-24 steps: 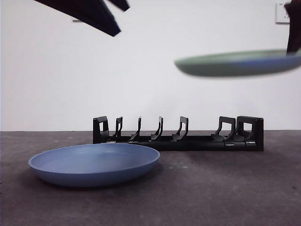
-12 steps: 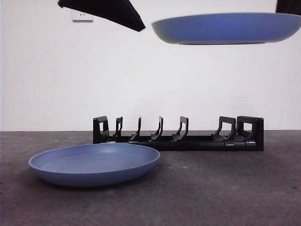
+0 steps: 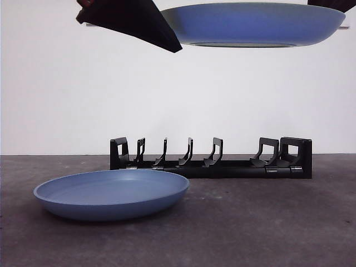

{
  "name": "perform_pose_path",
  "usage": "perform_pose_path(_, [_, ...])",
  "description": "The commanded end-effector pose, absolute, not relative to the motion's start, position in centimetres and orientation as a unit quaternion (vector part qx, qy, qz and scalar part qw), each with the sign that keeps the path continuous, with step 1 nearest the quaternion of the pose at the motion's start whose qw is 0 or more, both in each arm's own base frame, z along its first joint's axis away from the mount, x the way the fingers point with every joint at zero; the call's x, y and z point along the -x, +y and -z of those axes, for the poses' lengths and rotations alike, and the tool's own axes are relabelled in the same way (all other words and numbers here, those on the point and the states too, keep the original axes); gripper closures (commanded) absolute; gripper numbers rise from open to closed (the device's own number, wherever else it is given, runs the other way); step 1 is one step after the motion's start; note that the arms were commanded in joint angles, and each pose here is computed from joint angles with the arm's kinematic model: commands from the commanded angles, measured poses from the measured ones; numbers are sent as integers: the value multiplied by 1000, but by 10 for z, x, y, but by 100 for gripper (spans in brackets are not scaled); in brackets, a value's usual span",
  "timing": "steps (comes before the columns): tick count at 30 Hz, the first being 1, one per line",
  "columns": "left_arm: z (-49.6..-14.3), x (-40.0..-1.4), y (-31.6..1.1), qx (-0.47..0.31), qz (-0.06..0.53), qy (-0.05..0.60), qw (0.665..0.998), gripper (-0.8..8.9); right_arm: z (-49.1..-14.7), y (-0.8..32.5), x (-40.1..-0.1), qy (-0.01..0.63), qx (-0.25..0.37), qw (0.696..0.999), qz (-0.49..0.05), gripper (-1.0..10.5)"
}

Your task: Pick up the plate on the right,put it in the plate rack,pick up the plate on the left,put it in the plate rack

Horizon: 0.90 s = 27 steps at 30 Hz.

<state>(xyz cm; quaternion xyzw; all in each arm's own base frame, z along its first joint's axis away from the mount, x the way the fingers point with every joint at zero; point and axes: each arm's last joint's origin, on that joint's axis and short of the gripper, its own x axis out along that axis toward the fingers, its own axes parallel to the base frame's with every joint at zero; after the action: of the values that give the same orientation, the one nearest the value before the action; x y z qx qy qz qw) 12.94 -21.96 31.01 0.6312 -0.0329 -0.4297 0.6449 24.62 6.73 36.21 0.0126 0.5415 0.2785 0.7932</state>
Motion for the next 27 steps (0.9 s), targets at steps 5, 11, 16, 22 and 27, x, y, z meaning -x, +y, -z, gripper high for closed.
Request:
perform_pose_path(5, [-306,-128,-221,-637,438,-26,634,710,-364,68,-247,533,-18,797,-283,963])
perform_pose_path(11, [-305,-128,-220,-639,442,-20,630,821,-365,68,-249,525,-18,803,-283,963])
perform_pose_path(16, [-303,-127,-220,-639,445,-11,627,822,-365,69,-250,521,-18,805,-283,962])
perform_pose_path(22, [-302,-125,-219,-638,450,-4,625,822,-366,69,-251,517,-19,808,-283,962])
perform_pose_path(27, [-301,-123,-220,-636,454,-3,624,822,-366,69,-251,515,-18,809,-283,957])
